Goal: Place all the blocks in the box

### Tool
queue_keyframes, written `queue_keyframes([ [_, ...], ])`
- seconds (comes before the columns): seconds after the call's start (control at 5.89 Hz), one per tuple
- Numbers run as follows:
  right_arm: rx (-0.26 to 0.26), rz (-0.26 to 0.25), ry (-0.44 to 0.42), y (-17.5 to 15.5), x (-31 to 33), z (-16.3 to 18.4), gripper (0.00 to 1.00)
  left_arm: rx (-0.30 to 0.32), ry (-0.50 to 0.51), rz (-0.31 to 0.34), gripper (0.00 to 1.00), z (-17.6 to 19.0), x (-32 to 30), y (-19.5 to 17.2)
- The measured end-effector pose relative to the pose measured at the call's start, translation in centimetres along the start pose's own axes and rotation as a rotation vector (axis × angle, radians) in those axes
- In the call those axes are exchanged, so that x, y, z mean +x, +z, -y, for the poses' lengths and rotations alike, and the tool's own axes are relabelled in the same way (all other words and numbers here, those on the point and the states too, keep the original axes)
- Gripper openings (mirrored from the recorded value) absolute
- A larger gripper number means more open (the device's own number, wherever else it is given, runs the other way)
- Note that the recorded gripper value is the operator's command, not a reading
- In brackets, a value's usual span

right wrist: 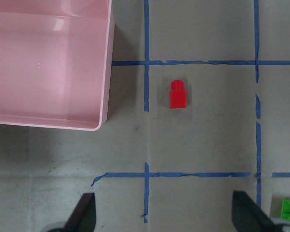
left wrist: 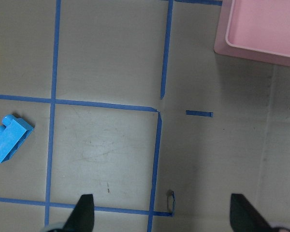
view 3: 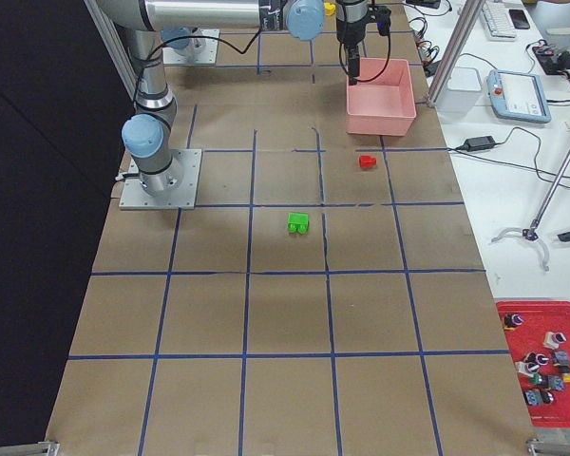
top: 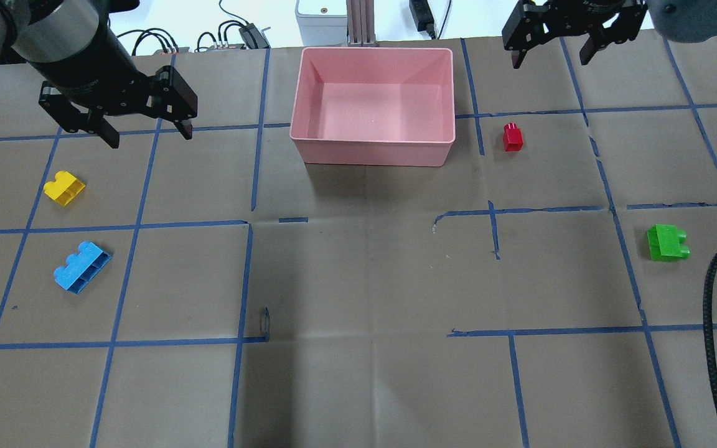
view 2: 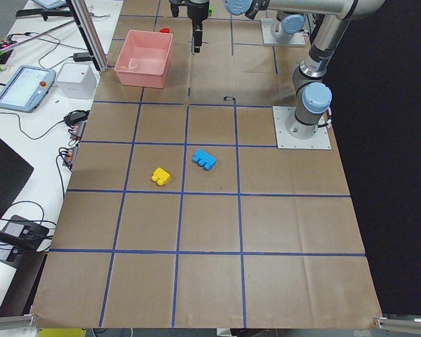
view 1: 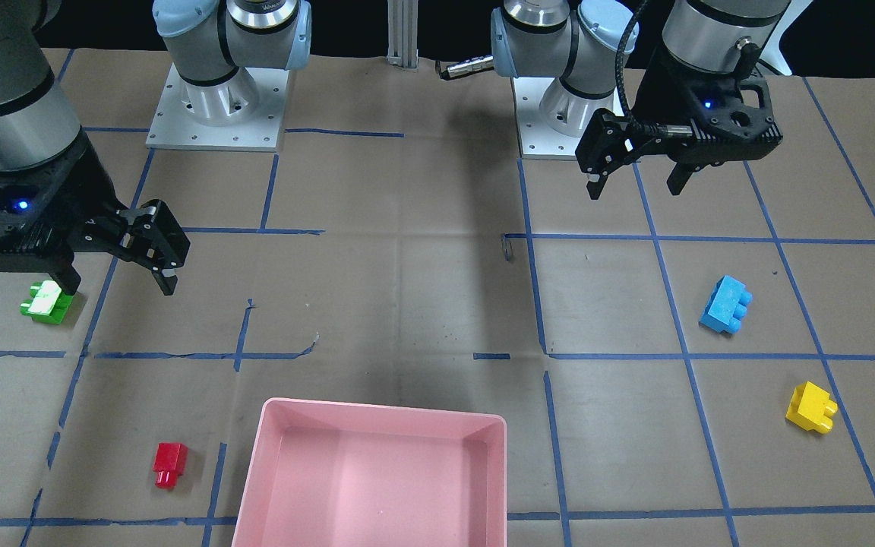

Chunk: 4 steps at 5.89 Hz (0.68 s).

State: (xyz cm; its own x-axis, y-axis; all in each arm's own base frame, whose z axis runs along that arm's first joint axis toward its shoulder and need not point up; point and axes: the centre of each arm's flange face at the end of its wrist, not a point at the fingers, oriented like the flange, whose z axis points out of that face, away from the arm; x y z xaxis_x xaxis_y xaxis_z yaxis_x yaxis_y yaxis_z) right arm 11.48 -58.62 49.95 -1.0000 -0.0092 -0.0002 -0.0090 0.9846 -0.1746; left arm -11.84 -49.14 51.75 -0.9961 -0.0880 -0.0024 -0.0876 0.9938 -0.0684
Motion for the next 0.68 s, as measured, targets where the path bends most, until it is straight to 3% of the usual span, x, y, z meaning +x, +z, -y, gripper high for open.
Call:
queue_keyframes([
  [0.68, 0.015, 0.012, -0.003, -0.54, -0.36, 0.32, 1.0, -0.003, 0.004, 0.0, 0.99, 0.03, -0.07, 0.13],
])
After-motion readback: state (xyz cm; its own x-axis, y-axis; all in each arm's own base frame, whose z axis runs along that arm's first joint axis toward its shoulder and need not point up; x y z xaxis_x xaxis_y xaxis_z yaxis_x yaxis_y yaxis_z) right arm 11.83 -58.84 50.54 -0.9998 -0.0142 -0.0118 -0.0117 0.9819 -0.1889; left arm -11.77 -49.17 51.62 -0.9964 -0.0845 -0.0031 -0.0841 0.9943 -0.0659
